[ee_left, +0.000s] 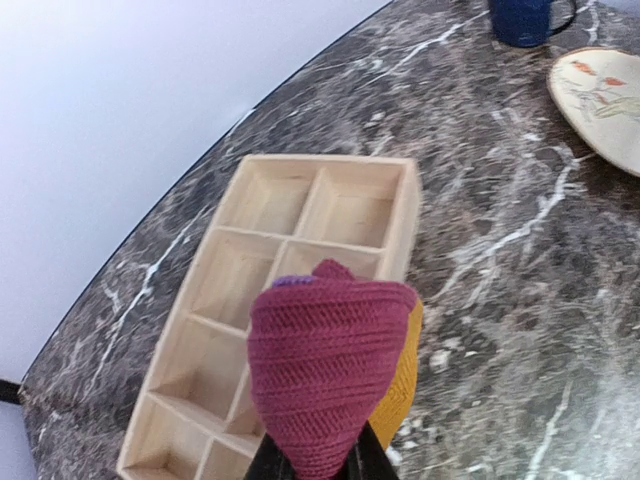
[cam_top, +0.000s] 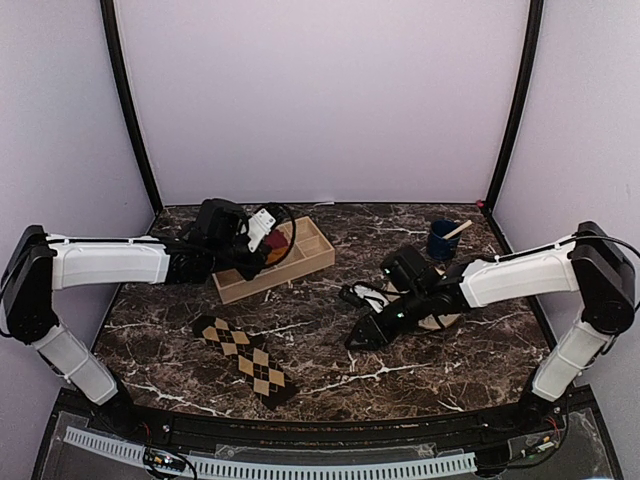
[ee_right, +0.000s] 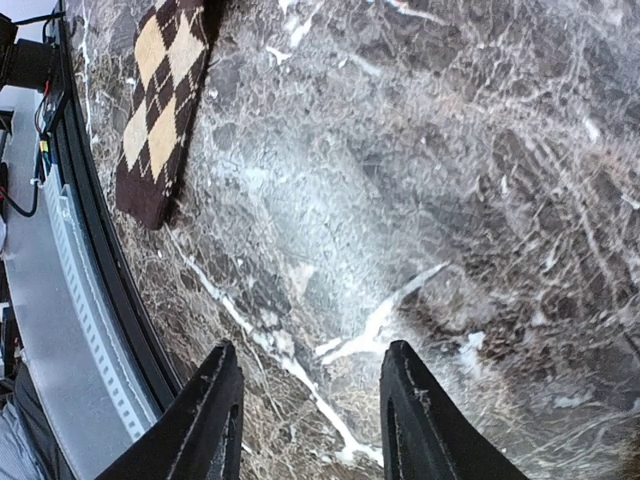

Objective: Roll the socks
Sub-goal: Place the sock in the storage box.

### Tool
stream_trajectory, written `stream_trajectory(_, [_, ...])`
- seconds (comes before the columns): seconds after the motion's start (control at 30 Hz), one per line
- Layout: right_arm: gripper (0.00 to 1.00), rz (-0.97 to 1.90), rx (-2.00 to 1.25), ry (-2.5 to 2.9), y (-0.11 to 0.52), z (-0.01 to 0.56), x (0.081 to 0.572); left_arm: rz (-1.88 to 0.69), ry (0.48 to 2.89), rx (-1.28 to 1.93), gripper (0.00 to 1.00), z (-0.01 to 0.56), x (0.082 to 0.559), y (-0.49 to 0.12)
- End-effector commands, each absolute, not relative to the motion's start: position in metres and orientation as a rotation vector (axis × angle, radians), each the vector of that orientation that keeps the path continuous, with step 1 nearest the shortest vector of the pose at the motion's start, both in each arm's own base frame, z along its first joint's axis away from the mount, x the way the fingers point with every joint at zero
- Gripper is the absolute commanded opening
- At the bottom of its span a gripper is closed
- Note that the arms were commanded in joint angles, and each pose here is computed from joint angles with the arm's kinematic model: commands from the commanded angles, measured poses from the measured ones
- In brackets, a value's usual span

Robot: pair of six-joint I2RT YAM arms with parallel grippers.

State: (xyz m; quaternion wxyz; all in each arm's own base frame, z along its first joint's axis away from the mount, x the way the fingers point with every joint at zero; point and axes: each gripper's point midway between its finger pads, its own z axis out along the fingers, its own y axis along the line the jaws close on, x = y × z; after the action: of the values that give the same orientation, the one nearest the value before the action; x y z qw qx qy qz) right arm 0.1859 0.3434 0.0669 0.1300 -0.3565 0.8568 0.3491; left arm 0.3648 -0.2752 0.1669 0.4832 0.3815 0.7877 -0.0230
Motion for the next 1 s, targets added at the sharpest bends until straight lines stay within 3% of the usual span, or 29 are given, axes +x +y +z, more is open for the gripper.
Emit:
stream_trajectory(0.0, [0.43, 0.979, -1.028, 2.454, 0.352, 0.073, 0.205, 0.094, 1.900, 0.824, 0.00, 0.189, 0.400, -0.236])
stream_trajectory(0.43, [0.43, 0.975, -1.064, 2.448, 0.365, 0.072, 0.219, 0.413, 2.032, 0.697, 0.00, 0.161, 0.452, -0.160])
stream_trajectory(0.97, [0.43, 0.985, -1.068, 2.464, 0.363, 0.061, 0.215, 0.495, 2.230, 0.716, 0.00, 0.112, 0.425, -0.141])
